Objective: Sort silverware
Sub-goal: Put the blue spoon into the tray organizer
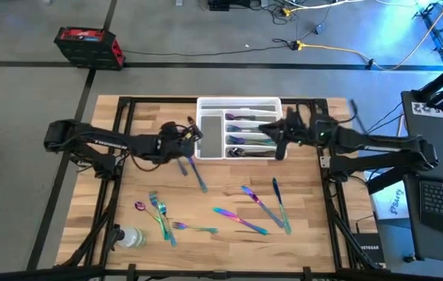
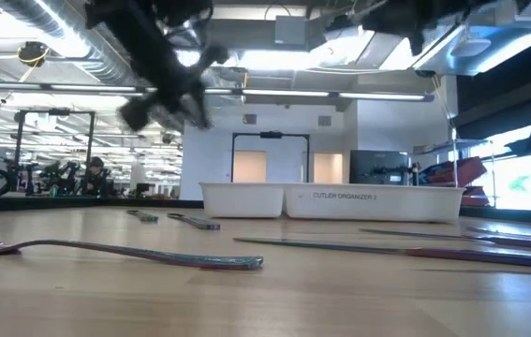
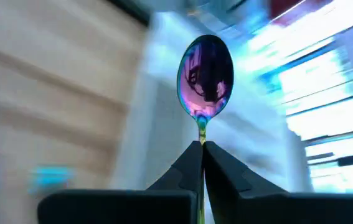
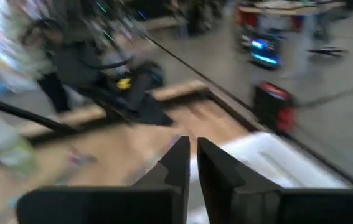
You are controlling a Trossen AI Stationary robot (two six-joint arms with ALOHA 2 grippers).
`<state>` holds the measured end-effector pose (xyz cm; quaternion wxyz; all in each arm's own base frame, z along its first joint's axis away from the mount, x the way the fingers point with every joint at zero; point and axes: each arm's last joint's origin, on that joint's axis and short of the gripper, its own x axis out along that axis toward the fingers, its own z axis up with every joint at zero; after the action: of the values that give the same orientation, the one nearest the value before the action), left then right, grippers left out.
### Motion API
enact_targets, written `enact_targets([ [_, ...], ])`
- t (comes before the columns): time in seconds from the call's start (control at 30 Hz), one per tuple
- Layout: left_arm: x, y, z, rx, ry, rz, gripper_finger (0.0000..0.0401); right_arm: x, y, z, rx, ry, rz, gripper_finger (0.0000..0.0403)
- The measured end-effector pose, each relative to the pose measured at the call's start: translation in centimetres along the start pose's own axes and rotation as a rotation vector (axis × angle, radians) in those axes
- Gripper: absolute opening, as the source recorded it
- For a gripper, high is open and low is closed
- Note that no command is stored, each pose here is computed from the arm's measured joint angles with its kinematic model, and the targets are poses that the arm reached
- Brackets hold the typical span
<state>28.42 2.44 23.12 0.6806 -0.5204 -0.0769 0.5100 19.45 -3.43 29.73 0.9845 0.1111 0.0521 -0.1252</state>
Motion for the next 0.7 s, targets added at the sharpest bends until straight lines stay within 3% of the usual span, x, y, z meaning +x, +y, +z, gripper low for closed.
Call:
enact_targets([
  [0.17, -0.5, -2.0, -1.8, -0.165, -0.078, -0.194, 0.0, 2.4, -0.3, -2.3, 0.064, -0.056, 0.02, 0.0073],
  [0.3, -0.6, -2.9, -2.8, -0.23, -0.151, -0.278, 0.0, 4.8, 0.1, -3.3, -0.015, -0.08, 0.149, 0.0099],
  [0.53, 0.1, -3.2, -3.5, -0.278, -0.145, -0.319, 0.0, 8.4, 0.2, -4.2, 0.078, -0.096, 0.163, 0.0101],
  [0.7, 0.0, -3.4, -3.4, -0.312, -0.141, -0.335, 0.0, 10.7, 0.3, -4.6, 0.068, -0.059, 0.154, 0.0115],
])
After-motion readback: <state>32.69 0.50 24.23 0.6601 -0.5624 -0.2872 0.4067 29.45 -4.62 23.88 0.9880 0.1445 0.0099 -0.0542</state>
